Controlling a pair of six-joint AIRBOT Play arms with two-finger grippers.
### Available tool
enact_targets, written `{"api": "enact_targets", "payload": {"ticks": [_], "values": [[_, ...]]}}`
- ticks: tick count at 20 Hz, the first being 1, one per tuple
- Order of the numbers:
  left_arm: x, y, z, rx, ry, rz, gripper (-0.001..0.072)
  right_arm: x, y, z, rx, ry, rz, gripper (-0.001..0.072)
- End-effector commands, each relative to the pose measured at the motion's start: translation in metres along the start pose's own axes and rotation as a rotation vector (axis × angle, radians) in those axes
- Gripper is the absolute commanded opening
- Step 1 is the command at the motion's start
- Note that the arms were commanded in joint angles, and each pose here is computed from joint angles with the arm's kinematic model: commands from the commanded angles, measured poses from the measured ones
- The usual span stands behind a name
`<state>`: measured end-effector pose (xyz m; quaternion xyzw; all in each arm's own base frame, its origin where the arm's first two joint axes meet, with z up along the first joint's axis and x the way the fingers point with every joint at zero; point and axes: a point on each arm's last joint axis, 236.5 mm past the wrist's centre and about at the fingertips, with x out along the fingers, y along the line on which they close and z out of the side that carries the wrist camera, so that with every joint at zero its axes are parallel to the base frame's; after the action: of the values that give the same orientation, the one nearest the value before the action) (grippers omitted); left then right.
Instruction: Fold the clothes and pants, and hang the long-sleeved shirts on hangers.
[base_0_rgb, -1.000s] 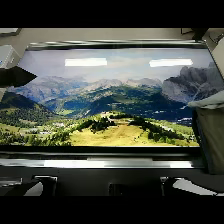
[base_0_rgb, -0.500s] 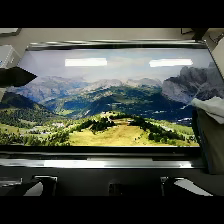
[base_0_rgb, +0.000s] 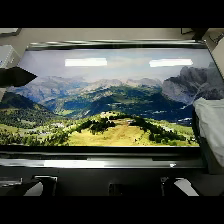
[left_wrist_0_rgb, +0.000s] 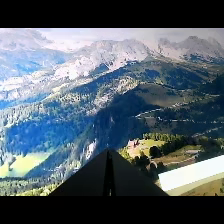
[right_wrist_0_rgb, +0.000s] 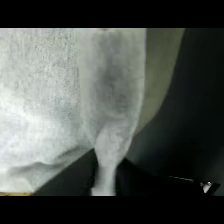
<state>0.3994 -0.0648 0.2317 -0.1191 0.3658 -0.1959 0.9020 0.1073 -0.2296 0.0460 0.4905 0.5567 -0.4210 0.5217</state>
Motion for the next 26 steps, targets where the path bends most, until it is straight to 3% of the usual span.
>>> {"api": "enact_targets", "payload": {"ticks": [1, 2, 4, 7, 10, 13, 14, 15, 16, 18, 21, 26], "values": [[0.0, 0.0, 0.001, -0.024, -0.003, 0.001, 0.0021, 0.02, -0.008, 0.004, -0.016, -0.023, -0.026, 0.0491], [0.001, -0.001, 0.003, -0.021, -0.012, 0.0, 0.0021, 0.014, -0.004, 0.011, -0.063, -0.054, -0.011, 0.0693], [0.002, -0.006, 0.015, -0.013, -0.06, -0.006, 0.0021, -0.022, 0.018, 0.039, -0.112, -0.197, 0.067, 0.0715], [-0.012, -0.022, 0.066, 0.049, -0.248, 0.009, 0.0019, -0.18, 0.13, 0.102, -0.302, -0.752, 0.474, 0.0712], [-0.023, -0.001, 0.121, 0.164, -0.401, 0.242, 0.0018, -0.314, 0.243, 0.051, -0.583, -1.12, 0.759, 0.0695], [0.02, 0.054, 0.098, 0.158, -0.246, 0.479, 0.0036, -0.248, 0.338, -0.069, -0.925, -0.836, 0.792, 0.0694], [0.044, 0.067, 0.068, 0.106, -0.113, 0.49, 0.0253, -0.193, 0.352, -0.106, -0.99, -0.647, 0.71, 0.0694], [0.069, 0.079, 0.019, -0.018, 0.078, 0.49, 0.0701, -0.141, 0.356, -0.135, -1.031, -0.481, 0.609, 0.0693], [0.085, 0.079, -0.033, -0.111, 0.288, 0.471, 0.0711, -0.09, 0.354, -0.17, -1.097, -0.302, 0.513, 0.0694], [0.109, 0.06, -0.112, -0.106, 0.607, 0.347, 0.0711, -0.014, 0.332, -0.231, -1.23, 0.0, 0.337, 0.0697], [0.114, 0.057, -0.135, -0.102, 0.526, 0.384, 0.0711, 0.026, 0.313, -0.268, -1.33, 0.141, 0.186, 0.07], [0.115, 0.062, -0.153, -0.022, 0.469, 0.442, 0.0711, 0.031, 0.312, -0.286, -1.394, 0.139, 0.164, 0.0698]]}}
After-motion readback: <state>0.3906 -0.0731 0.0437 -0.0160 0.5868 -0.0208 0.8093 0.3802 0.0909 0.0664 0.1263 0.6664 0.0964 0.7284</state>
